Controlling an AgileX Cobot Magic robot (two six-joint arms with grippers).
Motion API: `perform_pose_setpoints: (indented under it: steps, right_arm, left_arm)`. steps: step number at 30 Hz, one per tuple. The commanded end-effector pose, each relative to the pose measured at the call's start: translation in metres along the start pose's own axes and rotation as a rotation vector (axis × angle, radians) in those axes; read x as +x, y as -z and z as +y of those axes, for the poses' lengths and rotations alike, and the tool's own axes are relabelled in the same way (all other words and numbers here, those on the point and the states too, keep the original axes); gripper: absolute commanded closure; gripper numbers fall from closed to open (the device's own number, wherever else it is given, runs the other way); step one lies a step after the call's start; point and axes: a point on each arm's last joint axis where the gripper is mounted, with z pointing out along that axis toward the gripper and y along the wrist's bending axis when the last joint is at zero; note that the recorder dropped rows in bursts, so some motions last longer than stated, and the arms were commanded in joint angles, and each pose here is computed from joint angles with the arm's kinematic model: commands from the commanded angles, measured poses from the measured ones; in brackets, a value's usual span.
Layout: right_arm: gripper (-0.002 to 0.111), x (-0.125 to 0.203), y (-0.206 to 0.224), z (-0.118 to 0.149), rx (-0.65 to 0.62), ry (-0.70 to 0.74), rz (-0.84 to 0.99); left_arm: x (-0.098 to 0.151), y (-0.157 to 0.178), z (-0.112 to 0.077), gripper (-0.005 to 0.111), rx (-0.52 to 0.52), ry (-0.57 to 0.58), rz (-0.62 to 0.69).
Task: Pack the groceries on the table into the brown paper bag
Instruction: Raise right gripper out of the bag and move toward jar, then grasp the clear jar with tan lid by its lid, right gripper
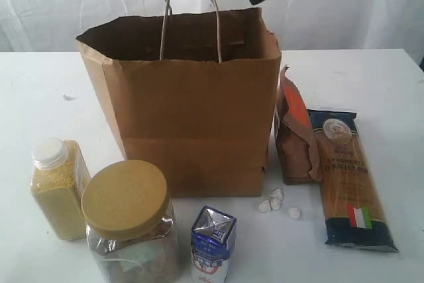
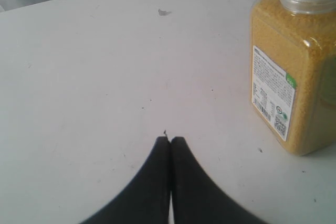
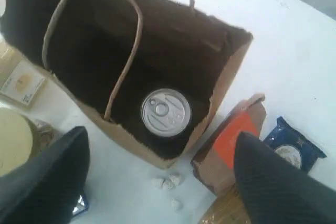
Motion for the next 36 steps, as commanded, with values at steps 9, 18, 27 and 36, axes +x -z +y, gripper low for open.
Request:
perform_pose_setpoints:
  steps: [9,18,27,36]
  right_arm:
    - [0.038,0.074,0.033,0.021,-0.074,0.012,0.071]
    - [0.038,0.104,0.041,0.047,-0.177,0.088,0.066]
    - [0.024,0.105,0.016,0.086,-0.316,0.175,0.041]
    - [0.012,0.092,-0.048,0.123,-0.348,0.235,0.176]
  left_arm:
    - [0.001,0.0,0.0,0.107,0.0,0.011,-0.001]
    - [0.001,0.0,0.0,0.107,0.0,0.011,-0.001]
    - [0.001,0.0,0.0,0.107,0.0,0.011,-0.001]
    - [0.001,0.0,0.0,0.107,0.0,0.011,-0.001]
